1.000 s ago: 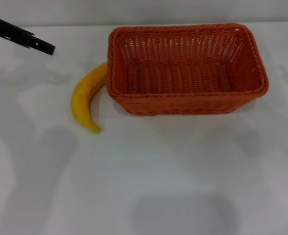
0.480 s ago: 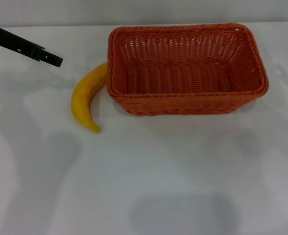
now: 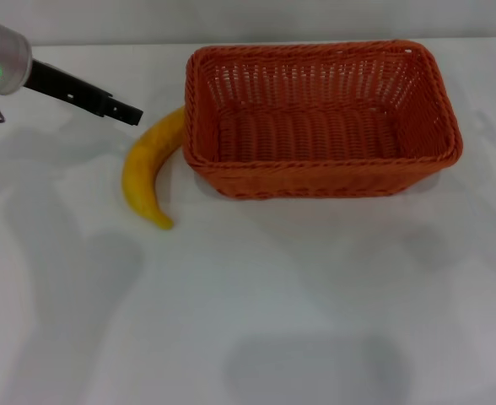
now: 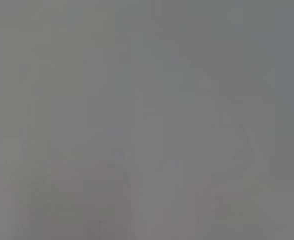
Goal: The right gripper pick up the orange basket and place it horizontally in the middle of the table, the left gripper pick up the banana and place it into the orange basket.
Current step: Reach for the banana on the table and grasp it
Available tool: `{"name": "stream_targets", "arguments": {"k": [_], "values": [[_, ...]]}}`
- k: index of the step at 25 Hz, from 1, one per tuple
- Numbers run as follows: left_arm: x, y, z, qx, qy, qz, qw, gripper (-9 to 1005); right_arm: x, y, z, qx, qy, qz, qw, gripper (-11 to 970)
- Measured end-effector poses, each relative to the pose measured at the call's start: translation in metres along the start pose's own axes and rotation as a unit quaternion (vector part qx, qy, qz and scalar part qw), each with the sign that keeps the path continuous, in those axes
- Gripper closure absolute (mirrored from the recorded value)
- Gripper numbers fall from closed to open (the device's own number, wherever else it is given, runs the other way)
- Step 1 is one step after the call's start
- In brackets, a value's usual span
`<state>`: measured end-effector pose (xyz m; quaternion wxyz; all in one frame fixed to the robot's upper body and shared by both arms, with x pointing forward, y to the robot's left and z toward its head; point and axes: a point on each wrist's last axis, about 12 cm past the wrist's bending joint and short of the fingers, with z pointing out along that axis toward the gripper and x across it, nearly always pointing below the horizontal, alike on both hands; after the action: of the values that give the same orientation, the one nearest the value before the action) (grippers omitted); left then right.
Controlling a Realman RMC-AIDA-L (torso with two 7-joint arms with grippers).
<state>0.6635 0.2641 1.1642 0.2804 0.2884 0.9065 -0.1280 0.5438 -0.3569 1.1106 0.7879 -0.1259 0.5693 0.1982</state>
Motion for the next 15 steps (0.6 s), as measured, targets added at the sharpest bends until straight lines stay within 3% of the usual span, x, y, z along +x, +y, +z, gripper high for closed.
{"name": "stream_targets", "arguments": {"k": [15], "values": [[0.006, -0.009, 0.015, 0.022, -0.008, 0.001, 1.000, 129, 0.000, 0.000, 0.000, 0.000, 0.000, 0.001, 1.000, 153]]}}
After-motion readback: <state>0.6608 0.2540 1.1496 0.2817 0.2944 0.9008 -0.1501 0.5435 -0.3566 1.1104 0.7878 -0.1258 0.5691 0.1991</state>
